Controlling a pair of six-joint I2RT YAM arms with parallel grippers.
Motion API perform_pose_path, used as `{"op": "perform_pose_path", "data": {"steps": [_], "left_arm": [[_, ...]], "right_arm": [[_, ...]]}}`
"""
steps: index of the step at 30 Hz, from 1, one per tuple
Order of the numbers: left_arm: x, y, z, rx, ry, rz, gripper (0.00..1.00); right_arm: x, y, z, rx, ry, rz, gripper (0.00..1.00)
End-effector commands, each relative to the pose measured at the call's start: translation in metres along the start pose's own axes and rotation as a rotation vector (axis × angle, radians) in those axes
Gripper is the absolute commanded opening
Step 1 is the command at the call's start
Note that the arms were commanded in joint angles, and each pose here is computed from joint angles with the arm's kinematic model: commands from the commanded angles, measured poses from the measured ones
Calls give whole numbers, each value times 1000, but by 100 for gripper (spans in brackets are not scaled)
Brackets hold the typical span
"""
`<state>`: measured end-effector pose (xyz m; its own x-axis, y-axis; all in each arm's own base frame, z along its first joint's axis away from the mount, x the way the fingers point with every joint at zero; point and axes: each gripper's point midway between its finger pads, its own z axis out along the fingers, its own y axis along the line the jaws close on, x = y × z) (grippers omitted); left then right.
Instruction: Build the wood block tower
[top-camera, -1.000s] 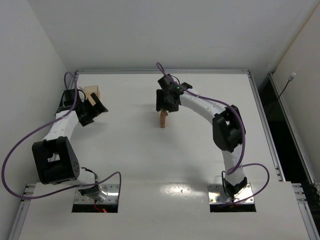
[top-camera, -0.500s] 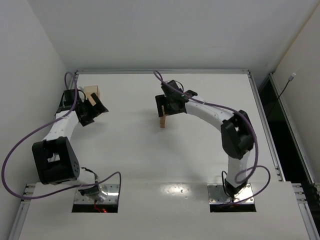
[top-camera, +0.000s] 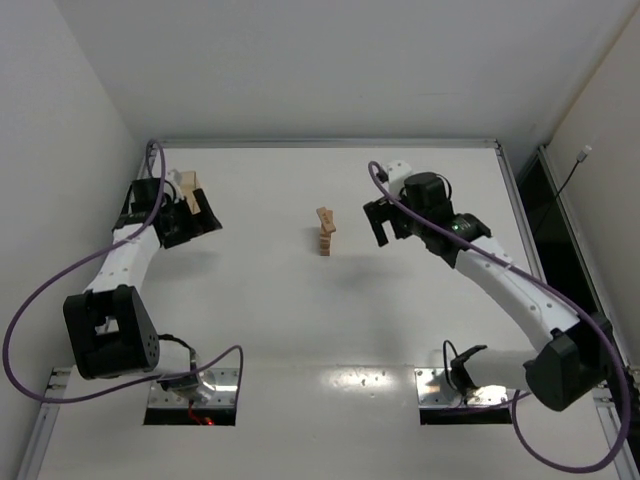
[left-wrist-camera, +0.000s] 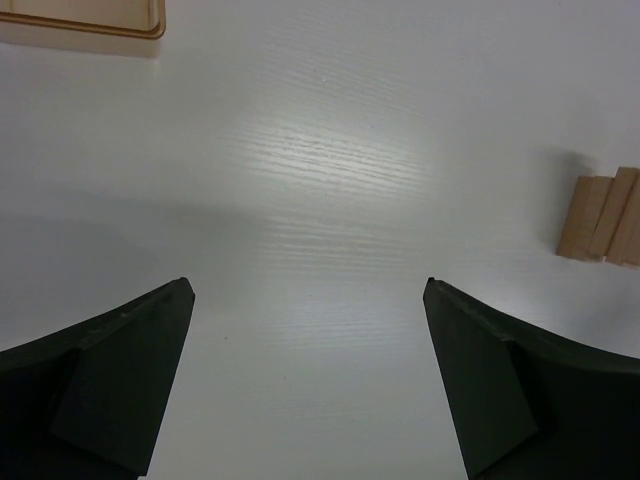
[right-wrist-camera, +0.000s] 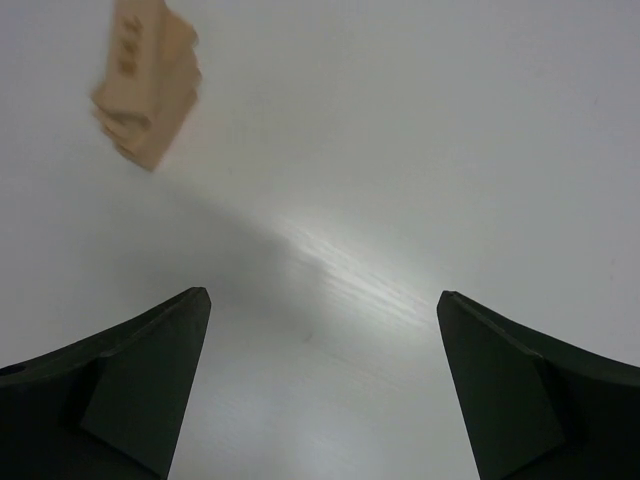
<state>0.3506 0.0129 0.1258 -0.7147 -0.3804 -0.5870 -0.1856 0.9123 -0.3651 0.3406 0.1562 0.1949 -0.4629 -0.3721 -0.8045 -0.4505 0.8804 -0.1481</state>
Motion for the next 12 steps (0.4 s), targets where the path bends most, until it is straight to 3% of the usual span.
{"op": "perform_pose_path", "data": {"steps": [1,4,12], "left_arm": [[-7,-6,-11,1,-44,99,100],[6,-14,-7,13,-14,154,100],[9,-20,2,-31,-23,219,100]], "right_arm": [[70,-5,5,-57,158,-14,95],[107,-25,2,-3,244,75,94],[120,-46,-7,43,285,143,93]]}}
